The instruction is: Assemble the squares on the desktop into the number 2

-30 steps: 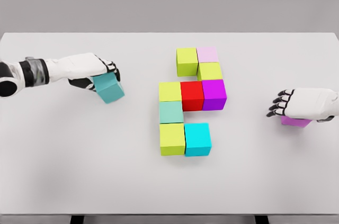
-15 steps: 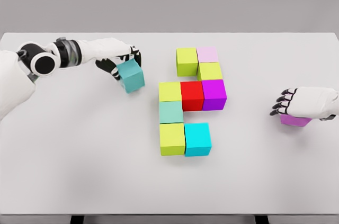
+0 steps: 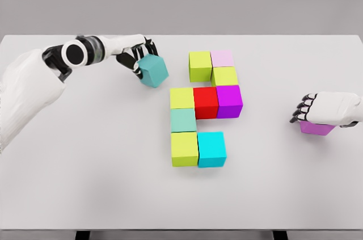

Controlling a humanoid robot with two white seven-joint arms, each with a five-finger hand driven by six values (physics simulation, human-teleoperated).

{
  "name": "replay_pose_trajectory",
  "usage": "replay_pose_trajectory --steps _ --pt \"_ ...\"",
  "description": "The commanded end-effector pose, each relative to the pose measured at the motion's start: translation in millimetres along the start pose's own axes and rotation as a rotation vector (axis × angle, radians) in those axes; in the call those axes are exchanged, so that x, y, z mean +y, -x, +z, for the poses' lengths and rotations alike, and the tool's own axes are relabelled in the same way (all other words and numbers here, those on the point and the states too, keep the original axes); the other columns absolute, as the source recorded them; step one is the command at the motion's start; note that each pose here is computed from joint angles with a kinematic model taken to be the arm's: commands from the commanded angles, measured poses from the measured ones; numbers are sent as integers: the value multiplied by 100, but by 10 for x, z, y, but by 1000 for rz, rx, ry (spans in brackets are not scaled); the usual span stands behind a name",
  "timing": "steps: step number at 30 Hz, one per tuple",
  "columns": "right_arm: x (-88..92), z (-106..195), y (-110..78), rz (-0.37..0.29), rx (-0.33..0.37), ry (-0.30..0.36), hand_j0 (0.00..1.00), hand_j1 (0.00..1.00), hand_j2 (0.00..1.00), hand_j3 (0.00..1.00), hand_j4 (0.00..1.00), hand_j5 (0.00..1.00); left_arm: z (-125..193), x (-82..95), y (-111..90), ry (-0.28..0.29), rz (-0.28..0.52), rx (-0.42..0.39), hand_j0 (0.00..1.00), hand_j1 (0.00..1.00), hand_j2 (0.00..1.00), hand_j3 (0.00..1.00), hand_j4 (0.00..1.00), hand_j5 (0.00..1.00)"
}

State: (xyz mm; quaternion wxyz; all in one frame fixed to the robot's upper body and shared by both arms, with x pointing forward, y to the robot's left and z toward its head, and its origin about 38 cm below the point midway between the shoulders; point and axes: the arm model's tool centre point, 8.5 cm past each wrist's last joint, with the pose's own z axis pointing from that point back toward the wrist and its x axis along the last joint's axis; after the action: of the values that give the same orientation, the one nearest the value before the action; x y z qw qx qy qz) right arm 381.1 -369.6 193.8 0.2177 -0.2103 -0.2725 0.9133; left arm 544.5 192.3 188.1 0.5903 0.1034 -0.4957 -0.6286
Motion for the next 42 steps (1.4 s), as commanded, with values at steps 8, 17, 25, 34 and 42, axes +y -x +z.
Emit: replay_pose_trajectory --steps 8,17,25,34,42 --pt "6 4 4 -5 0 0 77 77 77 77 77 77 -113 132 -76 -203 93 160 45 45 45 45 45 45" --pt "-25 17 5 -42 -17 32 63 63 63 63 63 63 -287 -10 -319 -194 119 185 45 45 45 45 45 45" --pt "-76 36 -8 -102 -53 83 60 60 60 60 60 60 -349 -43 -453 -182 131 163 47 47 47 47 47 47" --pt "-195 143 47 -141 -62 147 61 61 61 61 61 61 -385 -36 -528 -219 131 152 54 54 54 54 54 54" --pt "-345 245 81 -166 -72 221 61 61 61 61 61 61 -386 -43 -534 -210 148 137 93 93 93 93 93 93"
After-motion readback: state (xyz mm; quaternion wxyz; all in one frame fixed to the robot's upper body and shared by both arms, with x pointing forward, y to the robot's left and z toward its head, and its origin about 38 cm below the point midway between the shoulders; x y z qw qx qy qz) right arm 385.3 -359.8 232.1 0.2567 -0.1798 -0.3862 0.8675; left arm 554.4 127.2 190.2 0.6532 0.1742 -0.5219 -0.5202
